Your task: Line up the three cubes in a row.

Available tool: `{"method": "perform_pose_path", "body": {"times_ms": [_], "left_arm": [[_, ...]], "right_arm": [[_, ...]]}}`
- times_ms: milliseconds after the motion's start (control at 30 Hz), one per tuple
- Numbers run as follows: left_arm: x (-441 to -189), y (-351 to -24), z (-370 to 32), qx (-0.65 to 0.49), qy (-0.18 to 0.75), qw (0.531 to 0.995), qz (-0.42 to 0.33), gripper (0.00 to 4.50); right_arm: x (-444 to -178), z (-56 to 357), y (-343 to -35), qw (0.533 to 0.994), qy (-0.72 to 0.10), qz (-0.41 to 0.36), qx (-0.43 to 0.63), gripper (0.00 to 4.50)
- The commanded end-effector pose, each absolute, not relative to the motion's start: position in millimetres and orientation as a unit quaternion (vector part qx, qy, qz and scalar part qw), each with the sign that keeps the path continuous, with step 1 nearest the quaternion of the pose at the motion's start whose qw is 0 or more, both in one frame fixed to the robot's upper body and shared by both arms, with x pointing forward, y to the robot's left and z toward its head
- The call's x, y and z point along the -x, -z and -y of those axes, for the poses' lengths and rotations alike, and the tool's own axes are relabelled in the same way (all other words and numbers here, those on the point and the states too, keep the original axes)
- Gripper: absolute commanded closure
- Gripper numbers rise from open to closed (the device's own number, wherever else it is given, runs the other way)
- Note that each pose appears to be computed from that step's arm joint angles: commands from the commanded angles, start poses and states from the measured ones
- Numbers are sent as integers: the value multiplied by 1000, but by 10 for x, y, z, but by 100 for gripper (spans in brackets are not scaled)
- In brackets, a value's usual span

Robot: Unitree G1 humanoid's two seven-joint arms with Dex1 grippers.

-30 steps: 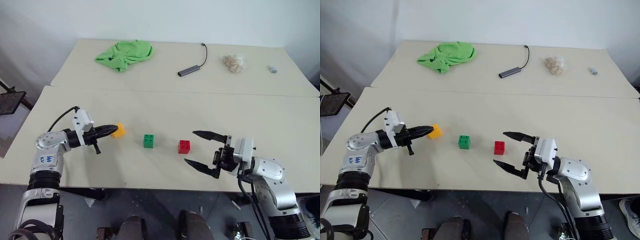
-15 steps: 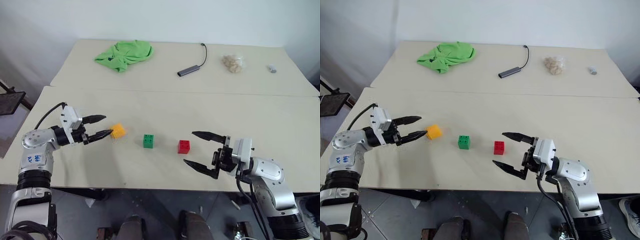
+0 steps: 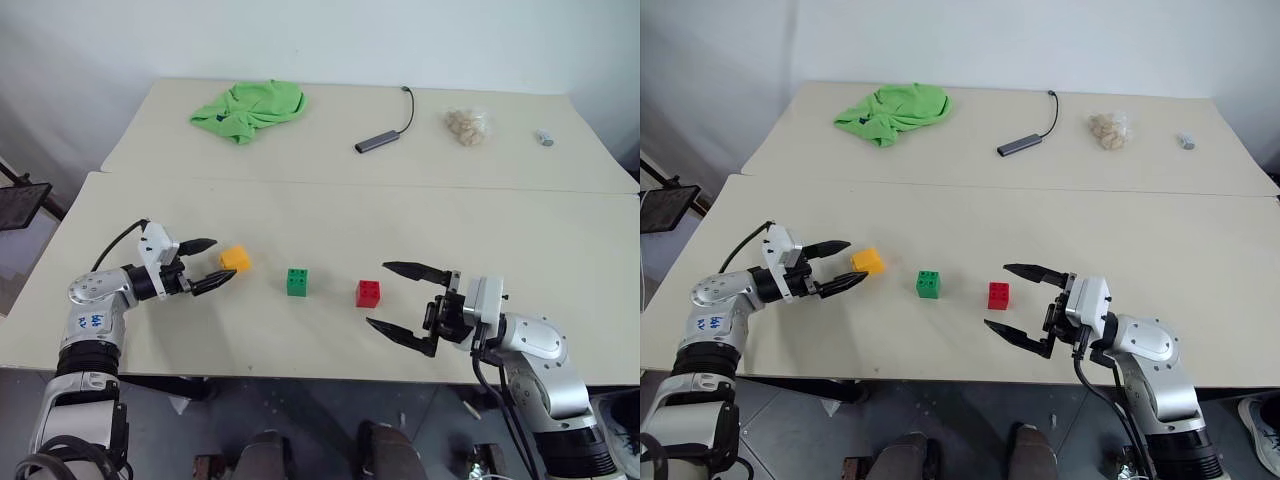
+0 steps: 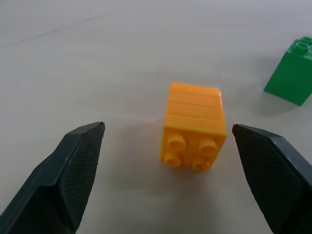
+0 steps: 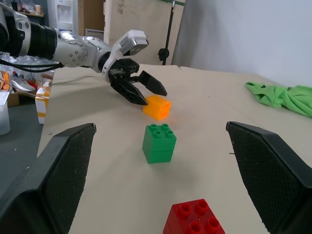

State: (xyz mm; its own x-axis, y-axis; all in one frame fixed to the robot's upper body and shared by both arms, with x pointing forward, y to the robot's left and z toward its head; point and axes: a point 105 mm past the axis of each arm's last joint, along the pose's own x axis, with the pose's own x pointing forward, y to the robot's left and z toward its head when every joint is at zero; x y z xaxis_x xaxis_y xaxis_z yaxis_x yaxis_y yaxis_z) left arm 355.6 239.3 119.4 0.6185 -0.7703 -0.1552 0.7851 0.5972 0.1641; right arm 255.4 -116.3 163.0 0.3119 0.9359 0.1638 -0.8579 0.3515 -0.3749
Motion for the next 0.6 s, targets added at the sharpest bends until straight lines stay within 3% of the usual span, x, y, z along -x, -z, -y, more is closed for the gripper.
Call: {"method": "perform_pose_path", "body": {"times_ms": [33,233,433,600], "left_arm": [[-3563,-1248,-2390,-124,443,887,-30,119],[-3552,-1324,-2404,-144,456,878,-26,305],[-3420,-1477,-2463,-233,520,820,-62,306],[-3383,-1853,-2564,-323,561,751,-128,306]], "right_arm": [[-2540,1176,-1689,800,-557,191,114,0],[-2556,1153,-1692,801,-556,194,112,0],[-2565,1131,-1681,800,-557,195,110,0],[-2556,1137,-1650,797,-564,189,105,0]]}}
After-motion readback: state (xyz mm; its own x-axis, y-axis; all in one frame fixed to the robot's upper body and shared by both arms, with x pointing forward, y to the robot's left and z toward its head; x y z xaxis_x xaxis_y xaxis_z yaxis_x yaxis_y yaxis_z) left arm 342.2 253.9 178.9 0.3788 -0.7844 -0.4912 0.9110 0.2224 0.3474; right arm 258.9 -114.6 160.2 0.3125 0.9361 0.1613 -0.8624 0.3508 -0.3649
